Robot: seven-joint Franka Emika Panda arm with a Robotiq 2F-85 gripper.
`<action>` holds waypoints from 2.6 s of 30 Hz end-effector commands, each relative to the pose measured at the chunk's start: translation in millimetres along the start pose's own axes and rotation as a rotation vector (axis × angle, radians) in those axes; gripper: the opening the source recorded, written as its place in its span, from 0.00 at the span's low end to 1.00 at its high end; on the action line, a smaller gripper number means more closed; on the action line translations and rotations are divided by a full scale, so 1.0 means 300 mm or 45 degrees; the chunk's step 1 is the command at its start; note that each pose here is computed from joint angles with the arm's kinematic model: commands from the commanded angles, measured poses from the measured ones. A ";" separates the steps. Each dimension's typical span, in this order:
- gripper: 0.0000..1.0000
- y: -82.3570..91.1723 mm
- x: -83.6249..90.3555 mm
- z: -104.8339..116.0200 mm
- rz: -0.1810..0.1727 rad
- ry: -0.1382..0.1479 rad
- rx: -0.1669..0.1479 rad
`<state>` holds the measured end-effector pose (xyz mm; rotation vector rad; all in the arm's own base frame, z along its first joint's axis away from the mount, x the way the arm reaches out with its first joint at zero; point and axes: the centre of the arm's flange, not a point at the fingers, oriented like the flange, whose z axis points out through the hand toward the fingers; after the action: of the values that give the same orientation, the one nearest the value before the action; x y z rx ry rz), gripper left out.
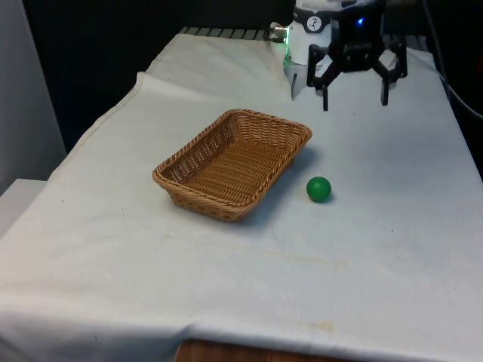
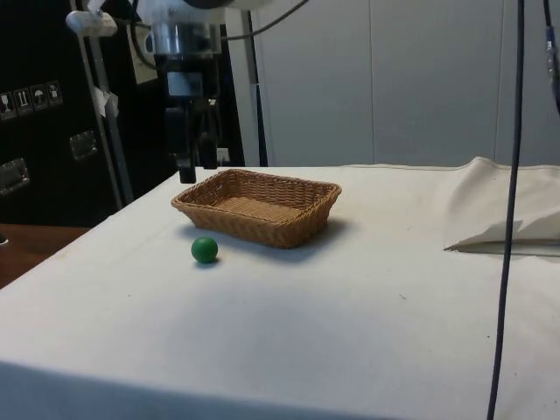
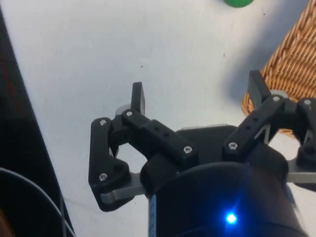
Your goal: Pick up the ball and place it into the basket.
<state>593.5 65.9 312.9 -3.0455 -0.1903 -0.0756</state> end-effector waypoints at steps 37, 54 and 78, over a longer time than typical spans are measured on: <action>1.00 0.108 0.105 0.431 -0.007 -0.014 -0.035; 0.52 0.081 0.094 0.488 -0.016 0.022 -0.032; 0.00 0.084 0.069 0.351 -0.015 0.041 -0.017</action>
<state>623.5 54.9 202.9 -3.0479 -0.2087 -0.1305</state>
